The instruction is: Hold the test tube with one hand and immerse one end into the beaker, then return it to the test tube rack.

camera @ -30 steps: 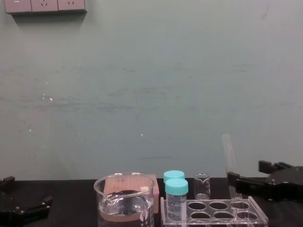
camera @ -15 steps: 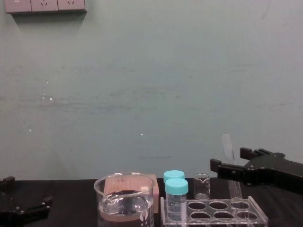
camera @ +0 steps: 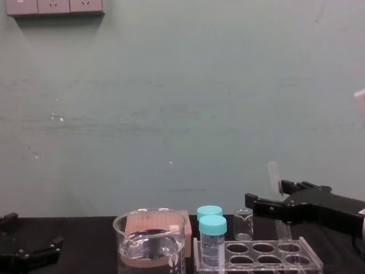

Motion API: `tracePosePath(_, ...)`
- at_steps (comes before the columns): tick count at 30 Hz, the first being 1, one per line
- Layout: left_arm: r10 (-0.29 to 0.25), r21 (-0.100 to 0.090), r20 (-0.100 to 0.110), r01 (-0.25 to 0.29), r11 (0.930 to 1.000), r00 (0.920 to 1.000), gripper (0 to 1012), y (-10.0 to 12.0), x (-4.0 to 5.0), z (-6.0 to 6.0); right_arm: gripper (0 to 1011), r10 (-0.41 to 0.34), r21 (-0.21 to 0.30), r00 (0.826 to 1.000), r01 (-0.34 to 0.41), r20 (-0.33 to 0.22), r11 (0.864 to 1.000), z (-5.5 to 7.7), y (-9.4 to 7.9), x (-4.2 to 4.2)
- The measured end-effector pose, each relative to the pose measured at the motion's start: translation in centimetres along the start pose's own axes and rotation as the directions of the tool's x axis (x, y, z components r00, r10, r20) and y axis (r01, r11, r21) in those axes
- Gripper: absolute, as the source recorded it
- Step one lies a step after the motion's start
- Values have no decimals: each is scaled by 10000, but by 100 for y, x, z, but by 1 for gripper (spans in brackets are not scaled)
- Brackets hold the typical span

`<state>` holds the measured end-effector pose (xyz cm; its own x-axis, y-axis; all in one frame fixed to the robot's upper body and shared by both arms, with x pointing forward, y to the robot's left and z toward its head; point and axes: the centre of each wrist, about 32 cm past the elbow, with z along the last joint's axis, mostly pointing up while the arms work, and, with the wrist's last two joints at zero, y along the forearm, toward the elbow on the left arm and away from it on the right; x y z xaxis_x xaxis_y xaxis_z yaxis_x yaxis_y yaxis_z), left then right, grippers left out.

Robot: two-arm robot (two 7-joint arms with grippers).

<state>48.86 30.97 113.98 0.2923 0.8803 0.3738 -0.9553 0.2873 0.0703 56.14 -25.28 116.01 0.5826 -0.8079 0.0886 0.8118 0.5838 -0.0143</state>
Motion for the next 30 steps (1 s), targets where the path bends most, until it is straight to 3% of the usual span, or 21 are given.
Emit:
tracePosePath(24,0,0,1,0,10000,10000,1000,0,0,0,1003,-231,-218,9997,230,-20,9995,-12,-14,-3)
tracePosePath(30,0,0,-1,0,10000,10000,1000,0,0,0,886,-233,-213,9997,232,-29,9995,-11,-14,-3)
